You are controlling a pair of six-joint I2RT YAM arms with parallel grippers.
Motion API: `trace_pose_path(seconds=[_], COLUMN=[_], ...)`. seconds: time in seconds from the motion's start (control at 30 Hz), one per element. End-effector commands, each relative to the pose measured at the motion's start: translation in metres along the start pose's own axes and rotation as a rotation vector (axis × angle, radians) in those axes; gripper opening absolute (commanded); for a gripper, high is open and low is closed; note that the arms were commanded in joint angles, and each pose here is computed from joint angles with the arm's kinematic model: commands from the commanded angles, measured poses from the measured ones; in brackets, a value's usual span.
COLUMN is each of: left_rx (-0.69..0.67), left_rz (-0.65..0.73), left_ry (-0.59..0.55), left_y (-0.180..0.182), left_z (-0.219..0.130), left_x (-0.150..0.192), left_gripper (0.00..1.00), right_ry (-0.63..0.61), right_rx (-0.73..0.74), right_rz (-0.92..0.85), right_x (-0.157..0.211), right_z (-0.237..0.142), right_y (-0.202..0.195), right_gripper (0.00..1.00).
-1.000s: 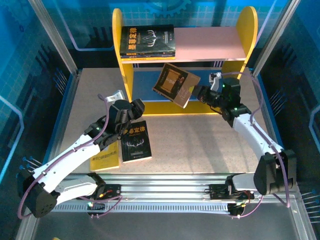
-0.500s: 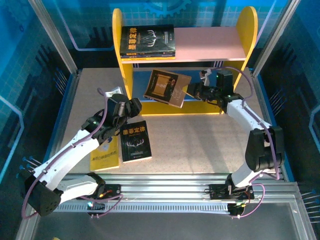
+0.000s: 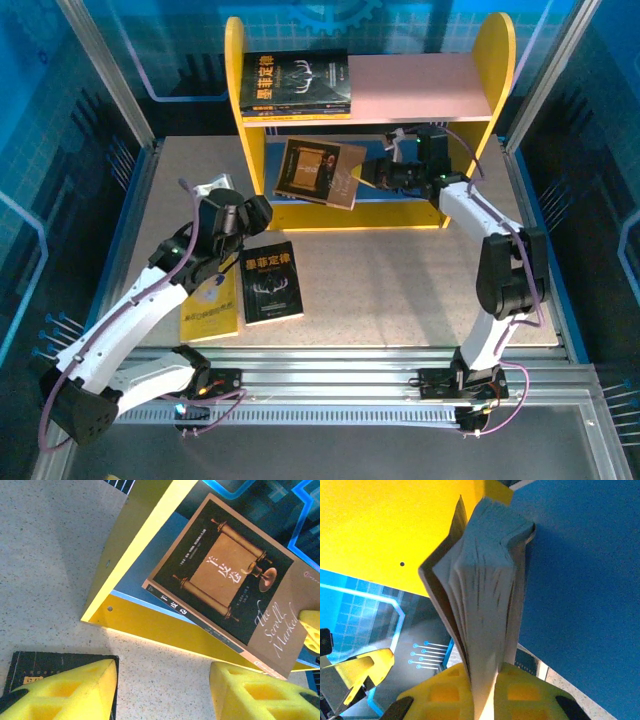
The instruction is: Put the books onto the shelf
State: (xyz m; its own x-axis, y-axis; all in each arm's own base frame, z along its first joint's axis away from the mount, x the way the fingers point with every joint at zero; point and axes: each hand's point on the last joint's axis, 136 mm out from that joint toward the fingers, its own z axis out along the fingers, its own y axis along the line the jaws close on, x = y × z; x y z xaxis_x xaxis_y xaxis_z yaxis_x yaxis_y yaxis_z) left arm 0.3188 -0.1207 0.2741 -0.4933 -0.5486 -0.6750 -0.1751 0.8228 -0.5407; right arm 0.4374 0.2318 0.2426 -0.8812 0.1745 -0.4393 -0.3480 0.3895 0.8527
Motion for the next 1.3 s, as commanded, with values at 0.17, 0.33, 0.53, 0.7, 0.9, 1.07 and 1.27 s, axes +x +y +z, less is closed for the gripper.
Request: trace_pose_path(seconds=[0.17,0.33,0.53,0.7,0.9,1.07,1.27], left_rx=[-0.019,-0.026,-0.032,-0.04,-0.038,-0.044,-0.048], left_rz=[0.011,0.007,0.001,-0.003,-0.009,-0.01,-0.016], left_ry=[0.002,0.0,-0.003,-0.002,-0.001,0.002,0.009], left_y=[0.012,0.016,0.019,0.022,0.022,0.024,0.027], left_z=[-0.007,-0.007,-0.007,-0.007,-0.007,-0.006,-0.005], left_x=[-0.001,-0.001,-0.002,-0.001,-0.001,0.0,0.003], left_gripper=[0.53,0.53,0.53,0.53,0.53,0.53,0.53], right_ry=[0.076,0.1,0.125,0.135,0.139,0.131,0.128], right_rx=[-0.06,-0.049,-0.018,0.009,0.07,0.113,0.164], right_rz=[-0.09,-0.094,-0.093,-0.097,-0.107,-0.108,-0.121], right_x=[-0.005,-0.007,-0.008,-0.01,-0.014,-0.015,-0.013], right_z=[0.023,0.03,0.037,0.044,0.053,0.058,0.063], right_y=[0.023,0.018,0.007,-0.001,-0.017,-0.027,-0.033], right_gripper=[0.06,0.07,0.08,0.1,0.27,0.41,0.56])
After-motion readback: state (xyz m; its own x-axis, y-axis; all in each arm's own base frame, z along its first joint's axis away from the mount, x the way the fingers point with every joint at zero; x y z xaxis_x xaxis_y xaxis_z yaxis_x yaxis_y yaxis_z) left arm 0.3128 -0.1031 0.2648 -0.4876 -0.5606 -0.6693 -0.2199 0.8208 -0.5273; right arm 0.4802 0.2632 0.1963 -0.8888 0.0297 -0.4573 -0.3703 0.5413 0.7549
